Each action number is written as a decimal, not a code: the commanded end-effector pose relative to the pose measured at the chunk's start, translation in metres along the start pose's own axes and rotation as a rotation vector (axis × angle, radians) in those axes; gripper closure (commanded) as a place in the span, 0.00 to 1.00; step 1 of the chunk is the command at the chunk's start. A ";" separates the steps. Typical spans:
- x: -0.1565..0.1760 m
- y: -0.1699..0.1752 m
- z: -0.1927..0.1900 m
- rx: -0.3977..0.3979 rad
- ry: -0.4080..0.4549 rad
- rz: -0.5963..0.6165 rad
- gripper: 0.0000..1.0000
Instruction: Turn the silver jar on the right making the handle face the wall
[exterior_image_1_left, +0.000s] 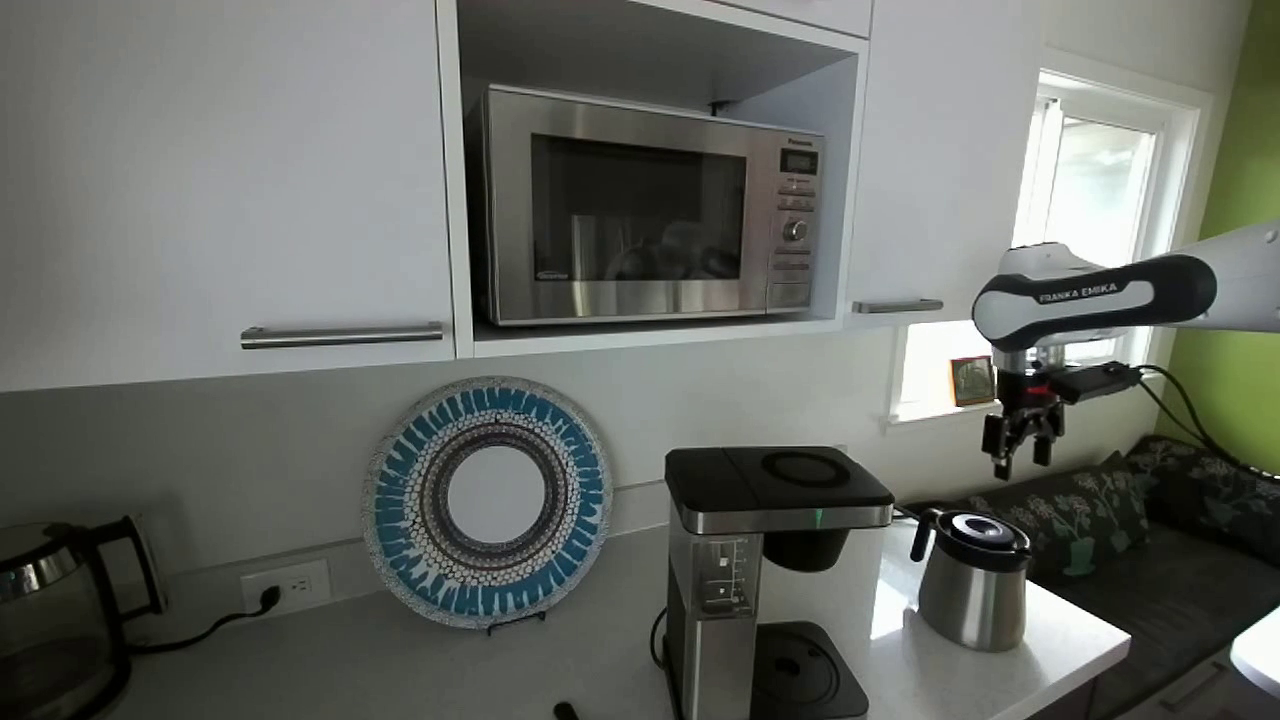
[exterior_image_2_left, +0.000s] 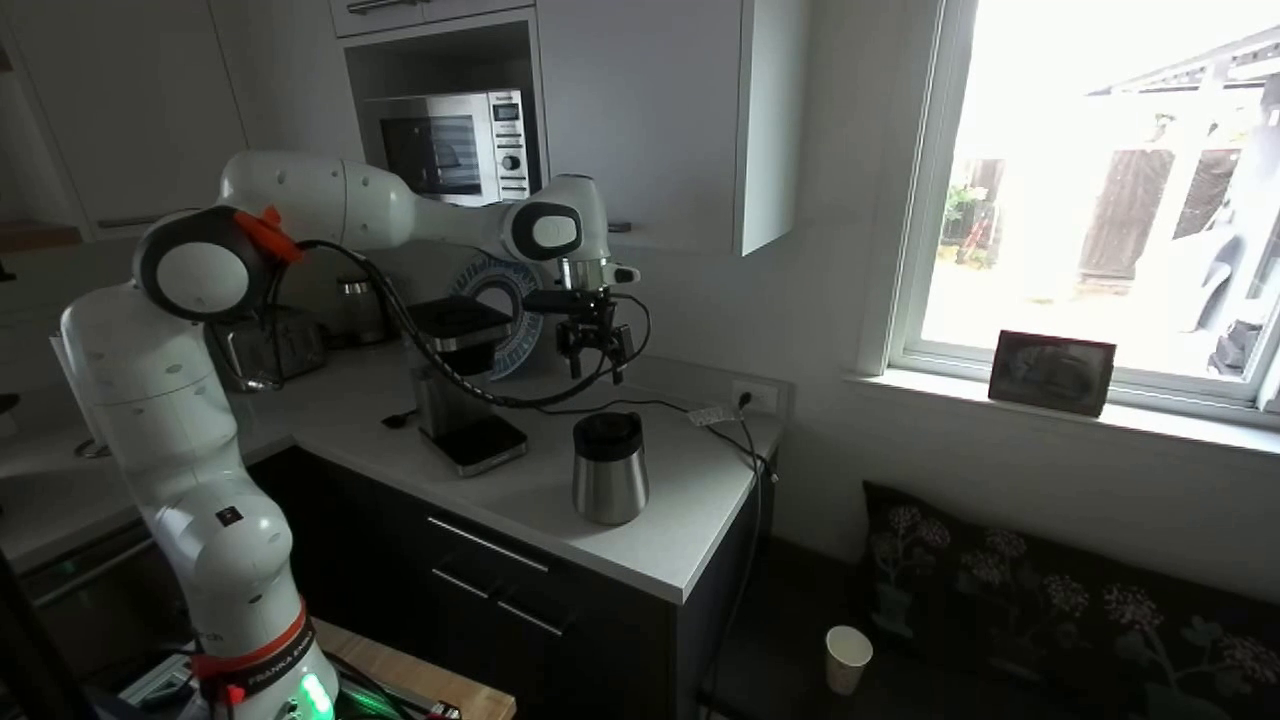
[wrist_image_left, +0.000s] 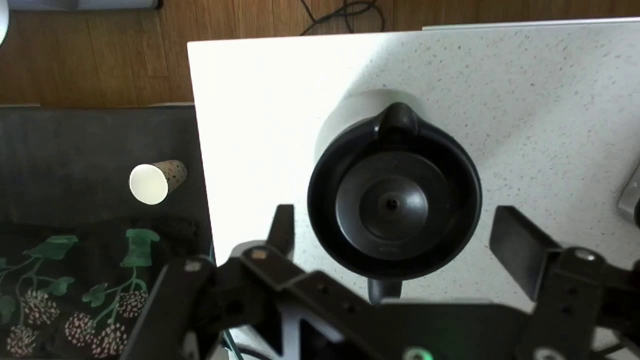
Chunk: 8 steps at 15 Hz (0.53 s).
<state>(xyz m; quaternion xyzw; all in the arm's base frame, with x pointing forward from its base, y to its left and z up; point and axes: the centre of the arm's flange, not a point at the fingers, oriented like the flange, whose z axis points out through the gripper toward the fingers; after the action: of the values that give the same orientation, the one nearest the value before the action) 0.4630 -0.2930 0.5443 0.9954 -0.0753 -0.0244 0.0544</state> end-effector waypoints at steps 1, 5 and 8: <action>-0.033 0.009 -0.009 0.015 -0.030 -0.013 0.00; -0.026 0.015 -0.016 0.019 -0.008 -0.007 0.00; -0.031 0.015 -0.016 0.022 -0.006 -0.008 0.00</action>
<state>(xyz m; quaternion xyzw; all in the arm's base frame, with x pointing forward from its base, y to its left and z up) 0.4313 -0.3013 0.5634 0.9961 -0.0718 -0.0265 0.0430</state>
